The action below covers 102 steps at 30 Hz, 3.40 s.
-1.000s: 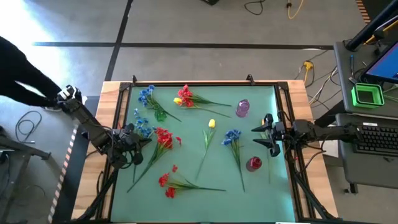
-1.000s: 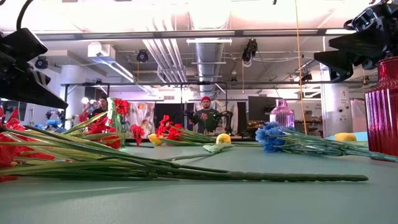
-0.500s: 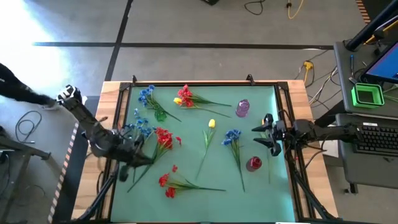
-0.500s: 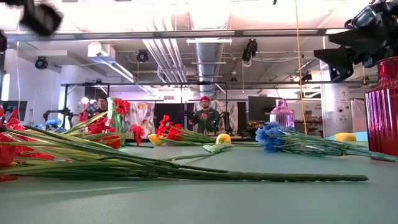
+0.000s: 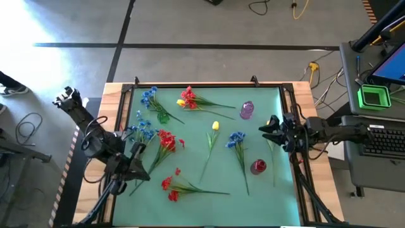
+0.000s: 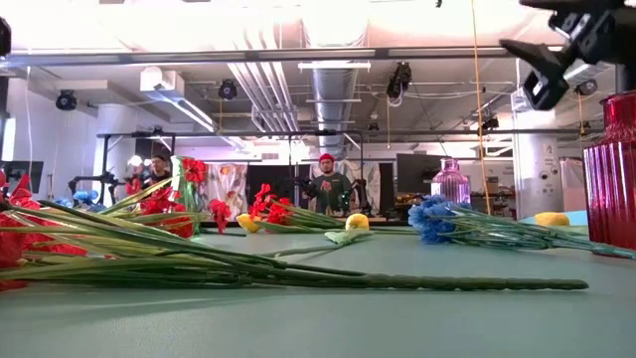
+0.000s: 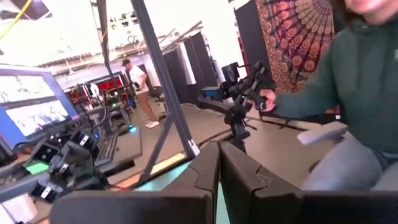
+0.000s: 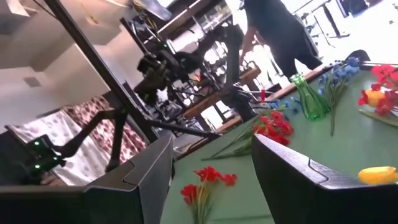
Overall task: Sort flowers into vase by color
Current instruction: Put the left blue flower into the red vase
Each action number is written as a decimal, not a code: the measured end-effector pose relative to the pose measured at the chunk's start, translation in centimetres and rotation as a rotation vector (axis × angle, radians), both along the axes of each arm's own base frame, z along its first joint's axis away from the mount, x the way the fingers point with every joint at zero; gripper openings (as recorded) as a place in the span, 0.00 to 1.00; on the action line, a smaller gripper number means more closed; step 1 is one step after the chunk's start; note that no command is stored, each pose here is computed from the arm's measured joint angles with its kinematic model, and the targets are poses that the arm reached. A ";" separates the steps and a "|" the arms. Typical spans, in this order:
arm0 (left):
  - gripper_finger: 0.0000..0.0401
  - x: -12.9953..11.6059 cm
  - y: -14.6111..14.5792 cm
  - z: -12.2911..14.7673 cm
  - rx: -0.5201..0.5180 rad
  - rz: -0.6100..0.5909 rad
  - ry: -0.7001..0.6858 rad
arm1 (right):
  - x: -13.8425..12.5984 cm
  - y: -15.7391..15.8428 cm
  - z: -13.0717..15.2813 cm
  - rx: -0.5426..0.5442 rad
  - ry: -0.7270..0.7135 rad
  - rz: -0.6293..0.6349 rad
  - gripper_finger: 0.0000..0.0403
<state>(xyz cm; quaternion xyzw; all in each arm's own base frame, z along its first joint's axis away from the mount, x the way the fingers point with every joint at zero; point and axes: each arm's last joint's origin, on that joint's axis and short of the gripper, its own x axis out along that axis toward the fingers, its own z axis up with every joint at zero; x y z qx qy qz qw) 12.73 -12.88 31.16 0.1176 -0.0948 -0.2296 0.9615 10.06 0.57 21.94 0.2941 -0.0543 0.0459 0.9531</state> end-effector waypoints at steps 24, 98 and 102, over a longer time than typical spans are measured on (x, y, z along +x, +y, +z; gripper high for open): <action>0.00 4.5 -1.3 -1.9 -0.281 0.309 0.563 | 8.9 0.0 6.0 0.141 0.653 -0.232 0.52; 0.00 3.8 0.2 -0.2 -0.298 0.515 0.387 | 23.1 1.1 -5.4 0.230 1.799 -0.268 0.90; 0.00 3.7 0.2 -0.3 -0.318 0.513 0.406 | 23.4 1.1 -6.8 0.221 1.840 -0.278 0.90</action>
